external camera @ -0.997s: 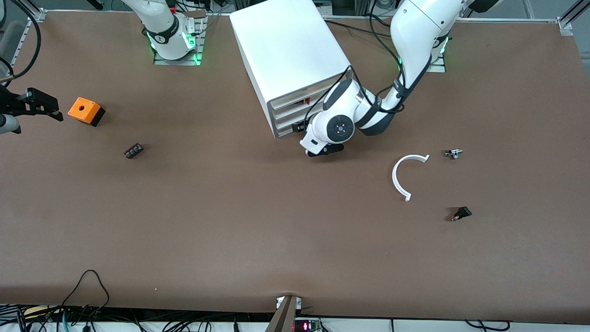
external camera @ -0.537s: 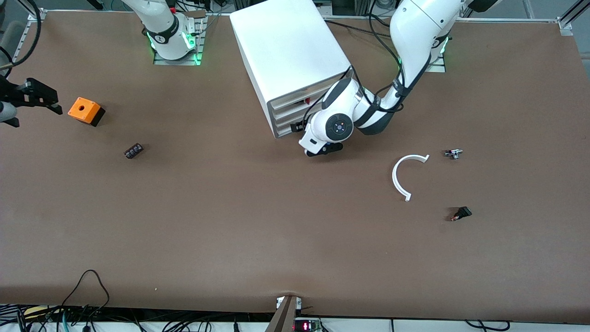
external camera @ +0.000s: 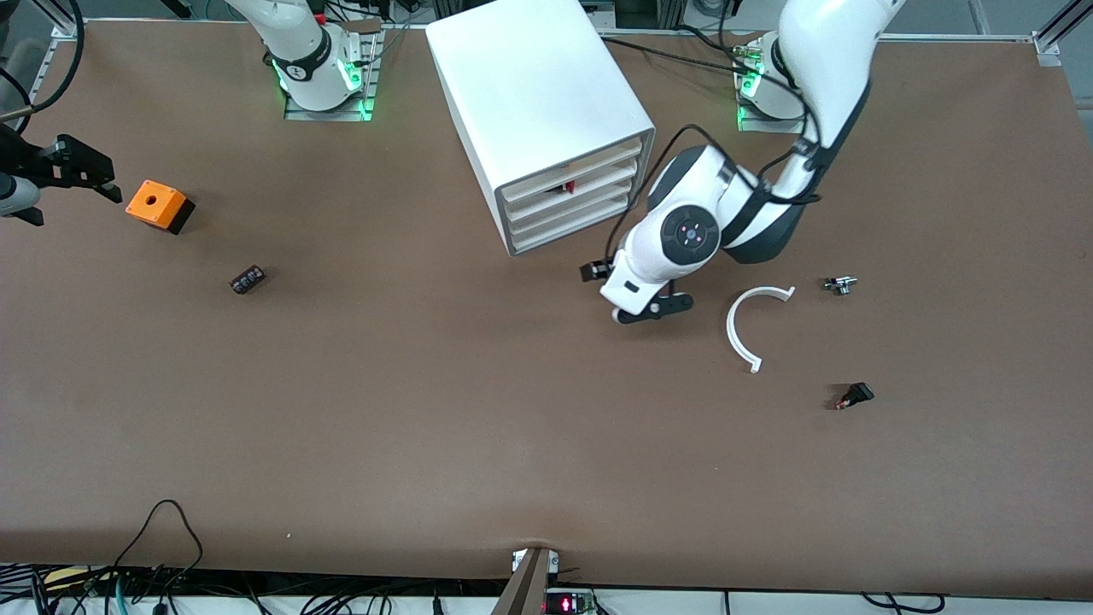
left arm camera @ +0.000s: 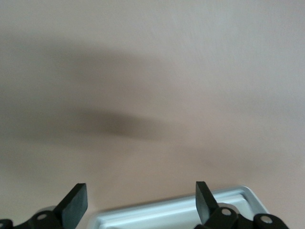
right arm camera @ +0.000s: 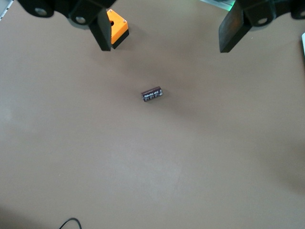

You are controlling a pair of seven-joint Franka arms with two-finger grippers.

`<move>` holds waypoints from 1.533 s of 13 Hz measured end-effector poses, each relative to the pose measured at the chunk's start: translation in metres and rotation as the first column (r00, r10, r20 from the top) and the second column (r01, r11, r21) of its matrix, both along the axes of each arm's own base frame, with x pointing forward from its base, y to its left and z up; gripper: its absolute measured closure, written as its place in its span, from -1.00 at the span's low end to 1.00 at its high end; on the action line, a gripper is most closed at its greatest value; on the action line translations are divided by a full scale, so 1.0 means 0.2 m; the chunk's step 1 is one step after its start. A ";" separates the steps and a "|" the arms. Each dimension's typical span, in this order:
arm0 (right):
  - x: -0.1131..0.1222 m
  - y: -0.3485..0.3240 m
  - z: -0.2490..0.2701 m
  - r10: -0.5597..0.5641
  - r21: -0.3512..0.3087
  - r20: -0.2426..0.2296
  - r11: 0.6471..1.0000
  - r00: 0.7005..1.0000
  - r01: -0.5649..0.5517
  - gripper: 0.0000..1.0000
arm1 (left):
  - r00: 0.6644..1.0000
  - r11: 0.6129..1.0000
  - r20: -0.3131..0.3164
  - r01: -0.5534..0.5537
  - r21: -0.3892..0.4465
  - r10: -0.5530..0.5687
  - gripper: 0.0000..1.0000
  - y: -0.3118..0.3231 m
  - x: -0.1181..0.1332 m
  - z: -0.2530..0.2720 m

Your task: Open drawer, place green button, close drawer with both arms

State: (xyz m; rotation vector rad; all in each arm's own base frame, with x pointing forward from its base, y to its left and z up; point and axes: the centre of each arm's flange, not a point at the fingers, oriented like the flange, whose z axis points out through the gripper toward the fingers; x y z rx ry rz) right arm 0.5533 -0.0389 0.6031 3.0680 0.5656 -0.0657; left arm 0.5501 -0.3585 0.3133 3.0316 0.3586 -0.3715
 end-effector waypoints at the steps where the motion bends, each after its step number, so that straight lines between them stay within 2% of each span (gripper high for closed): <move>1: 0.00 0.00 -0.01 -0.001 0.000 -0.007 1.000 1.000 0.001 -1.00 | 1.000 1.000 0.014 0.011 0.028 -0.012 -1.00 0.04 0.03 0.10; 6: 0.00 0.01 -0.04 0.004 0.001 -0.020 1.000 1.000 -0.004 -1.00 | 0.992 0.983 0.009 0.123 0.133 -0.125 -1.00 0.31 0.21 0.59; 9: 0.00 0.02 -0.04 0.006 0.001 -0.020 1.000 1.000 -0.006 -1.00 | 0.970 0.965 -0.006 0.240 0.107 -0.241 -1.00 0.61 0.34 0.78; 11: 0.00 0.02 -0.04 0.005 0.001 -0.020 1.000 1.000 -0.005 -1.00 | 0.958 0.955 -0.018 0.287 0.077 -0.287 -1.00 0.89 0.42 0.85; 13: 0.00 0.01 -0.04 0.005 0.001 -0.020 1.000 1.000 -0.005 -1.00 | 0.946 0.945 -0.003 0.323 0.051 -0.323 -1.00 1.12 0.47 0.92; 17: 0.00 0.01 -0.04 0.005 0.001 -0.020 1.000 1.000 -0.005 -1.00 | 0.926 0.926 0.050 0.369 0.075 -0.373 -1.00 1.42 0.44 1.16; 20: 0.00 0.01 -0.04 0.005 0.001 -0.022 1.000 1.000 -0.005 -1.00 | 0.933 0.933 0.062 0.349 0.084 -0.354 -1.00 1.53 0.27 1.33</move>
